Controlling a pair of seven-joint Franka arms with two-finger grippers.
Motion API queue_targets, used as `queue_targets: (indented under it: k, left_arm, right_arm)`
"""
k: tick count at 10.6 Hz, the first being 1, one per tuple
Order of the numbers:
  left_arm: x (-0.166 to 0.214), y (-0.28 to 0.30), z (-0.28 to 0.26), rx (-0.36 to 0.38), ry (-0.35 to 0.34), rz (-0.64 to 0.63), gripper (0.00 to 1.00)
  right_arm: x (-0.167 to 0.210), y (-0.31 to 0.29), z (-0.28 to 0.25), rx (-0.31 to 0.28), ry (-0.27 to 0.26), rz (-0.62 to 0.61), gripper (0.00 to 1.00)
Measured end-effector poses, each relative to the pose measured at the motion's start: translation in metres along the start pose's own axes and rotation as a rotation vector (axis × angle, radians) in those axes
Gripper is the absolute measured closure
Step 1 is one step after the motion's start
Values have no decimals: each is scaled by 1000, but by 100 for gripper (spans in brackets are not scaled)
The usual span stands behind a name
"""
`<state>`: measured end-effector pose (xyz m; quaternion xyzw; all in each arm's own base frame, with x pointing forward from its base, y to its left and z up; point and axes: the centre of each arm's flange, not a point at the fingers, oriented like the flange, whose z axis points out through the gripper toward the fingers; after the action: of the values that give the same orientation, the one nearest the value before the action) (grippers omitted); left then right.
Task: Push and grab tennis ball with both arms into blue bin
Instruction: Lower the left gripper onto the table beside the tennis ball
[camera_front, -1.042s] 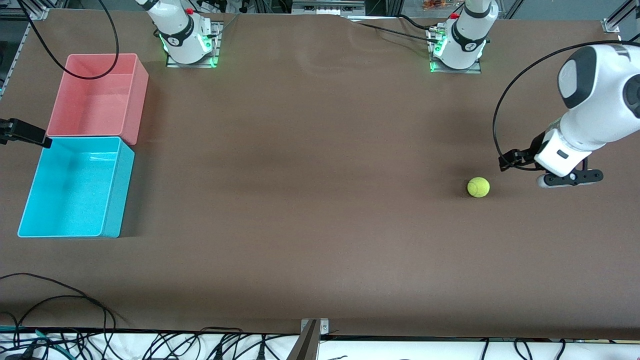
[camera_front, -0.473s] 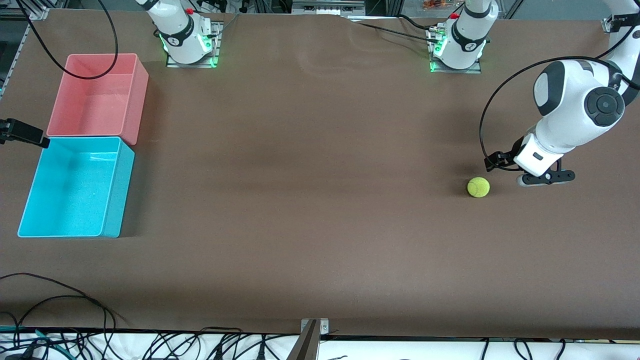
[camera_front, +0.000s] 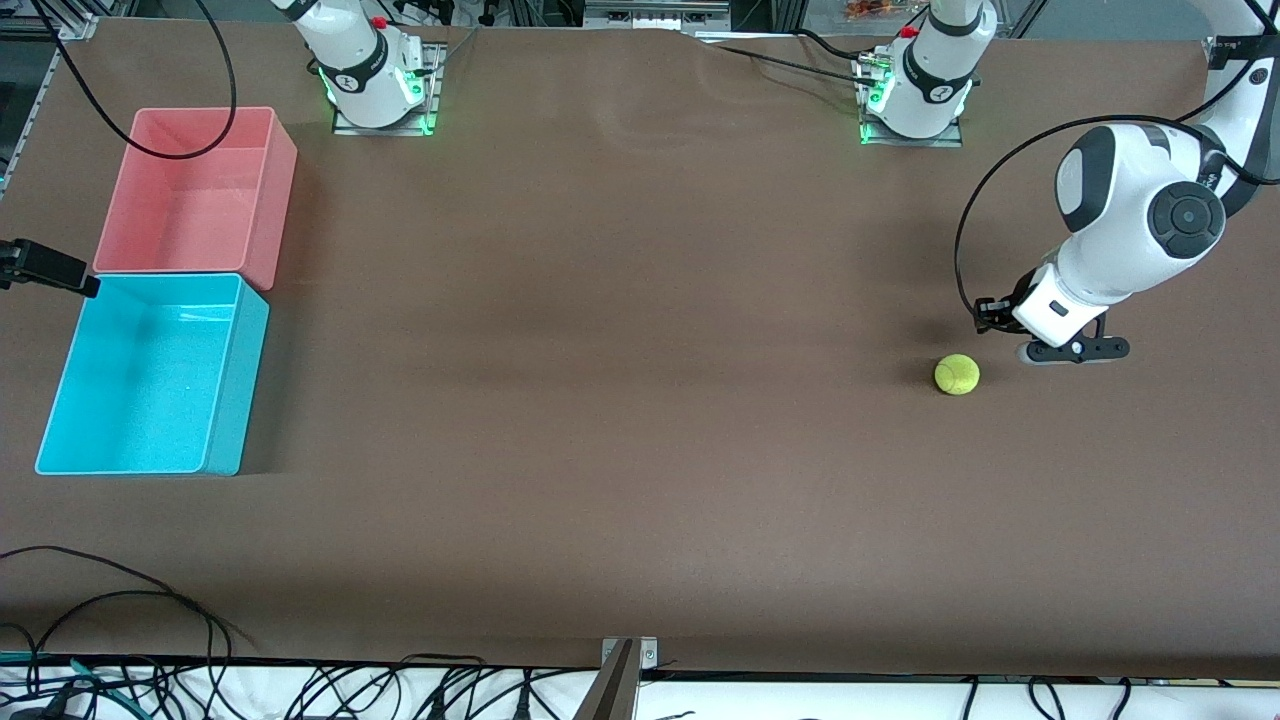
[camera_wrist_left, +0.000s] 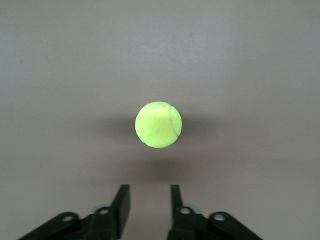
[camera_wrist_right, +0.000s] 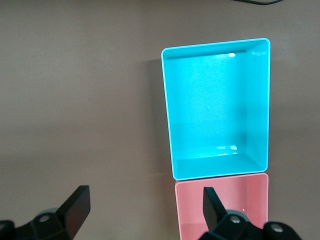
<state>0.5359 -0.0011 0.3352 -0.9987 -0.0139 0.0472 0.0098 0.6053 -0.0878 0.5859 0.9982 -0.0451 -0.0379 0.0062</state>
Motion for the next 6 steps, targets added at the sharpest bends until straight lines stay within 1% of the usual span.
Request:
queue_targets:
  k: [1,3,5,6]
  left_arm:
    - [0,0,0,6,0,111,71]
    - [0,-3,1,8,-3,294,98]
    - [-2,-8,5,9,-6,471,99]
    - [-3,-10,8,7,-11,582,99]
  right_arm:
    - [0,0,1,0,-1,0,0]
    - [0,0,1,0,-2,0,0]
    - [1,0,1,0,-2,0,0]
    - [1,0,1,0,-2,0,0]
